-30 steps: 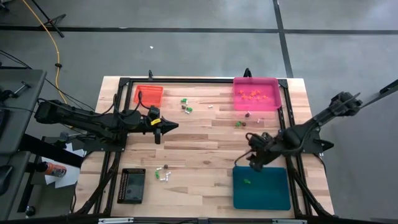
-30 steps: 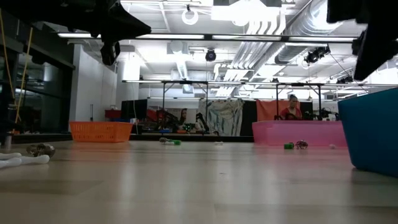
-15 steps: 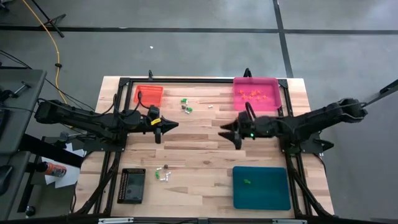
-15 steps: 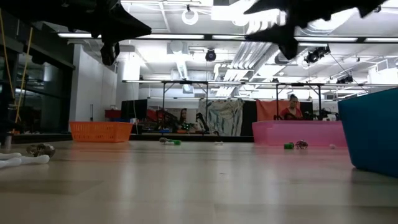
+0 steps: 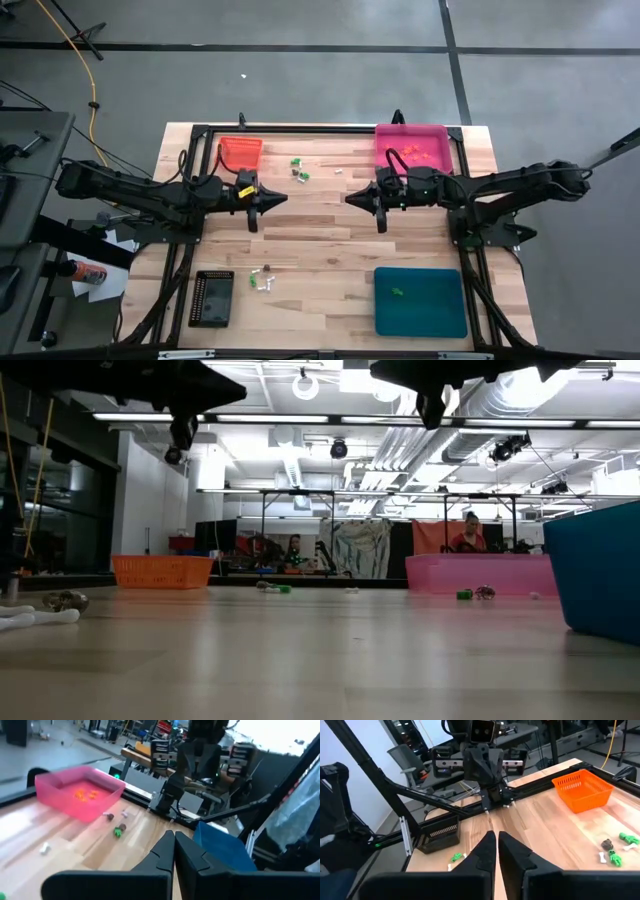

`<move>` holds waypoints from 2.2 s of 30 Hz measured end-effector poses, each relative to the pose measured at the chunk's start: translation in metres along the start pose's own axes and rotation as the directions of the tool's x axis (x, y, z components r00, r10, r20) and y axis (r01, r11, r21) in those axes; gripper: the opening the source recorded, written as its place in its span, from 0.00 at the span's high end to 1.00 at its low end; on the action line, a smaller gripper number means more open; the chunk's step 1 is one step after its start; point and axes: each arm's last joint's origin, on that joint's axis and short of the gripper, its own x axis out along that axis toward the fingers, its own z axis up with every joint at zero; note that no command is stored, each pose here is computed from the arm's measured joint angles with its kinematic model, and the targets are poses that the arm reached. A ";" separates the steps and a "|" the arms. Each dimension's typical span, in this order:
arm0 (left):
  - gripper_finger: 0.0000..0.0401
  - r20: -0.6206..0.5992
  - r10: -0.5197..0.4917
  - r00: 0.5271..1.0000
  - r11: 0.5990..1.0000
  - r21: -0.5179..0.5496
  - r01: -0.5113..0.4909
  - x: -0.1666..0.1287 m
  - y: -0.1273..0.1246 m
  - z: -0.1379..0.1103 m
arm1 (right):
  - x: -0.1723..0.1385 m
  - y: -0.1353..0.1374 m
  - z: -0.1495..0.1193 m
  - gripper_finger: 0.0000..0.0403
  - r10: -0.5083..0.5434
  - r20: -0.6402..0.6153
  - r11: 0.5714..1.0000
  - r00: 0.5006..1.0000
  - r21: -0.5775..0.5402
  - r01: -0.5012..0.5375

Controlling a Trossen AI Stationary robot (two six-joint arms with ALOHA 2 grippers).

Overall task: Sort Halloween decoration
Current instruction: Put the green skeleton toy into the blue bin

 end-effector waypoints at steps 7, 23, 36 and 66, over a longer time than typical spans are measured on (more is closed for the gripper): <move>1.00 0.002 -0.001 1.000 0.993 0.121 0.001 0.002 -0.002 0.004 | 0.000 0.000 0.000 0.99 0.003 -0.001 0.999 1.000 -0.049 -0.003; 1.00 0.007 -0.003 1.000 0.988 0.153 0.002 0.002 -0.003 0.005 | 0.000 0.000 -0.002 1.00 -0.006 -0.023 0.988 1.000 -0.152 0.003; 0.99 0.003 0.000 1.000 0.989 0.147 -0.001 0.004 -0.006 0.011 | 0.000 -0.001 -0.003 1.00 -0.013 -0.037 0.989 0.999 -0.149 0.008; 0.58 -0.933 0.135 0.334 0.691 0.331 0.643 -0.010 -0.140 -0.097 | -0.001 -0.006 -0.015 1.00 -0.063 -0.155 0.992 0.986 -0.119 0.045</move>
